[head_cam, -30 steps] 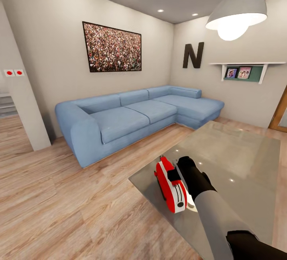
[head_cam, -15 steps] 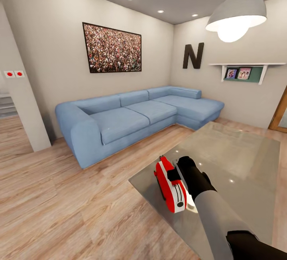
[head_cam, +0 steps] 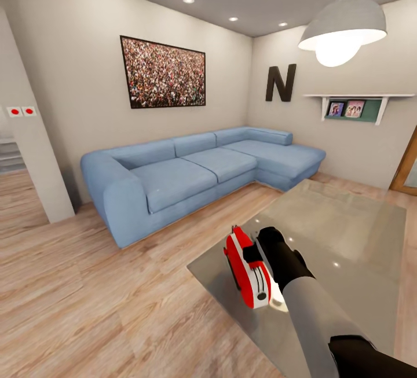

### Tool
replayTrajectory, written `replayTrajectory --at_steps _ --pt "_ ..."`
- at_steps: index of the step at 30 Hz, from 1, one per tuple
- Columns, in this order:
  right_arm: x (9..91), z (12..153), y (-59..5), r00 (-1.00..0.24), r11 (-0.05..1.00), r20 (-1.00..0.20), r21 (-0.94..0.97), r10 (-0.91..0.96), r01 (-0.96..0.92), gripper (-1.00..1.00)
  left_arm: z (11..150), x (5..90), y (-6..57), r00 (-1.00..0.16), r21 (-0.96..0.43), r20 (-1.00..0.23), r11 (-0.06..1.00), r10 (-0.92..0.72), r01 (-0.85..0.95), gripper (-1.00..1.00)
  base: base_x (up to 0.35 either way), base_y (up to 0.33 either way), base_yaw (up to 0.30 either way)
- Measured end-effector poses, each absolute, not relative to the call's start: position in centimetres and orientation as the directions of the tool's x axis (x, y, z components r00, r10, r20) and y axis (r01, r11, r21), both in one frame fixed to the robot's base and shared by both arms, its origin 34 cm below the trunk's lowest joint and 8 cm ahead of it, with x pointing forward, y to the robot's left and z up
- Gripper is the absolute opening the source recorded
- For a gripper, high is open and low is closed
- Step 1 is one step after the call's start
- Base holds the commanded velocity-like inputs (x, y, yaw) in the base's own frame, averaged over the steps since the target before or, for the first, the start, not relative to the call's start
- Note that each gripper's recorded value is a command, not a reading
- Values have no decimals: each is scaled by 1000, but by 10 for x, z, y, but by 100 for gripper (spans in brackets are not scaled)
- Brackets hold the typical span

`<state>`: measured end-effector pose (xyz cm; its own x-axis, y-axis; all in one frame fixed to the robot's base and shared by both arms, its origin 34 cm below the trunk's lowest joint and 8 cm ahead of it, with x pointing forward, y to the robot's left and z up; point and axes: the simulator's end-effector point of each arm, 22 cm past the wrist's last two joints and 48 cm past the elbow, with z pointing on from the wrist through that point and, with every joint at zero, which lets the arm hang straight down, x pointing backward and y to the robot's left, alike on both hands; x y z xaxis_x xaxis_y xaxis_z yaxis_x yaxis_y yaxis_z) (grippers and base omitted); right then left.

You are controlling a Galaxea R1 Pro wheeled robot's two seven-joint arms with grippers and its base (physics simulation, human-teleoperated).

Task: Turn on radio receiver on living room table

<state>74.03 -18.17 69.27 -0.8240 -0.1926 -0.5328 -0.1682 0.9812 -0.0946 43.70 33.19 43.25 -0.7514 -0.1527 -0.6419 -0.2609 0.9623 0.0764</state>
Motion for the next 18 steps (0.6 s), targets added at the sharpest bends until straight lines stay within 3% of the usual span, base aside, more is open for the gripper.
replayTrajectory --at_steps 18 --pt "756 736 -181 -790 978 -577 -115 -207 -173 -100 464 437 331 -759 77 -633 963 -153 -258 100 0 0 0"
